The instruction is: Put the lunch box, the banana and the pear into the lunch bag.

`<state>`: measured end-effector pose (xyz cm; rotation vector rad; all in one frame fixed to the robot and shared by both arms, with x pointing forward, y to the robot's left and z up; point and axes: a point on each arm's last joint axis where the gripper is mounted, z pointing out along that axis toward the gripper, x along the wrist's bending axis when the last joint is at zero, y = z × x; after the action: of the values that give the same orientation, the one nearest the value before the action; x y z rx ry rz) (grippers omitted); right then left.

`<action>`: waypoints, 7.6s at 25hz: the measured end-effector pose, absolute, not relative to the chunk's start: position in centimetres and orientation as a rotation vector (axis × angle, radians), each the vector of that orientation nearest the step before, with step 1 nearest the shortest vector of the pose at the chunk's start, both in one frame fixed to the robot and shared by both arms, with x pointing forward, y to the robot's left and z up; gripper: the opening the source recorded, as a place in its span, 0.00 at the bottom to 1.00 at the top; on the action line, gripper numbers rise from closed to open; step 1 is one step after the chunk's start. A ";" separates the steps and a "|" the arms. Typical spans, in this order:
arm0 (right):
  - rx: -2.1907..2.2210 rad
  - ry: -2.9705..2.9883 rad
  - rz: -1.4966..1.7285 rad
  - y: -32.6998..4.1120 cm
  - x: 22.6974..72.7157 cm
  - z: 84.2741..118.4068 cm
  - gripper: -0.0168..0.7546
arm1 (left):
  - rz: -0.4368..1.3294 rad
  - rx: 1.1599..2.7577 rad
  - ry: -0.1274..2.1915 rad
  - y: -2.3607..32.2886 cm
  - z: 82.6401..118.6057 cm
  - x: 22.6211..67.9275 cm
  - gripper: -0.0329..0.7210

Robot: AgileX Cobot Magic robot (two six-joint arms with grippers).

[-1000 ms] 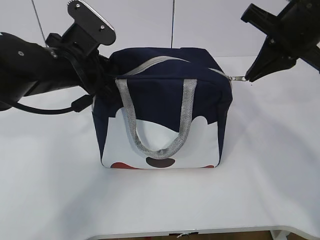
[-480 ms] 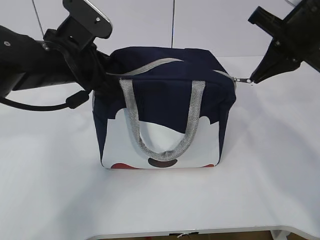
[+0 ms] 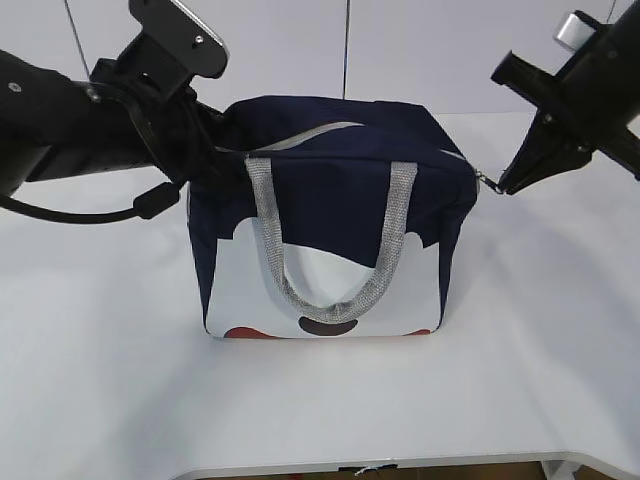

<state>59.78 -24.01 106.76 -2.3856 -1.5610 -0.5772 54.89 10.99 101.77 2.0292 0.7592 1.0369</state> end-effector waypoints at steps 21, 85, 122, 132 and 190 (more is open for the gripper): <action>-2.168 -1.813 -0.516 -23.6 63.1 99.8 0.05 | 1.027 2.020 0.784 11.0 101.7 54.9 0.02; -0.548 -3.212 -0.782 -24.0 62.1 109.5 0.62 | 0.916 2.125 0.387 10.9 105.9 51.2 0.46; -0.664 -3.374 -1.201 -24.0 51.0 123.1 0.62 | 1.119 2.390 -0.190 20.4 115.7 37.9 0.43; -0.877 -3.317 -1.372 -24.3 46.3 126.4 0.62 | 0.963 2.429 0.508 22.4 115.0 37.9 0.43; -1.331 -3.181 -1.407 -26.0 34.6 124.5 0.62 | 0.509 1.922 0.941 30.0 105.1 23.0 0.65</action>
<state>34.59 -25.99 124.49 -1.3305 -3.1815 -1.4071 22.98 29.98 105.14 1.9221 0.9413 0.5089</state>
